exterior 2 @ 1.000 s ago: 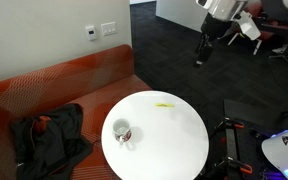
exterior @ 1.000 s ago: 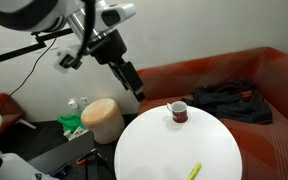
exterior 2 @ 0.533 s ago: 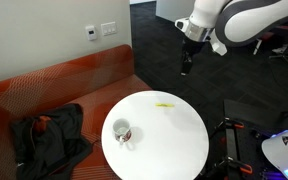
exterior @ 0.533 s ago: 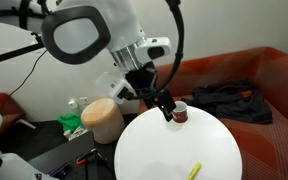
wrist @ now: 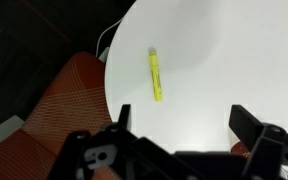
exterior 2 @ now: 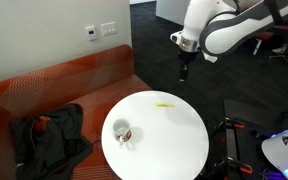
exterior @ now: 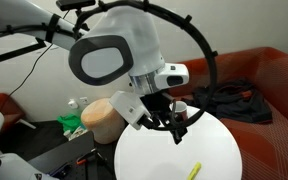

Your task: Put the marker in the mug

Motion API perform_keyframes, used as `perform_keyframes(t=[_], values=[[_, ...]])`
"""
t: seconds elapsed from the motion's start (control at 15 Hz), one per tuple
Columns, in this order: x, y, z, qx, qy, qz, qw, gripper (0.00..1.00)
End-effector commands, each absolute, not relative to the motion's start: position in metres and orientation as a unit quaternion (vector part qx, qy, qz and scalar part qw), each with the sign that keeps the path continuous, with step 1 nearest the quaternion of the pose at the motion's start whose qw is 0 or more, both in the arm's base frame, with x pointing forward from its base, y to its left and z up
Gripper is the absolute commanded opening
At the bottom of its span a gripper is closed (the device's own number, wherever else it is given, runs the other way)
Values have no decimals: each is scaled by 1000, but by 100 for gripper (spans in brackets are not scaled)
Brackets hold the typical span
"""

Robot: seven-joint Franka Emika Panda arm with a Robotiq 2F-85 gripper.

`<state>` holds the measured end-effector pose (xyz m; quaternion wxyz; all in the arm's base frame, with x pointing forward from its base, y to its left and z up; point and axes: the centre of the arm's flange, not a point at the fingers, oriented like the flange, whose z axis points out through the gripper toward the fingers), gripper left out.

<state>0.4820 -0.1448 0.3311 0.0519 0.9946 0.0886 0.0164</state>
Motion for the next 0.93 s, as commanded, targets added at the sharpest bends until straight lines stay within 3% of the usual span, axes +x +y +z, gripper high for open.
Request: perform_keyframes(t=[0.0, 0.87], values=[[482, -145, 332, 995, 89, 17, 52, 100], [492, -167, 235, 991, 123, -39, 45, 100]])
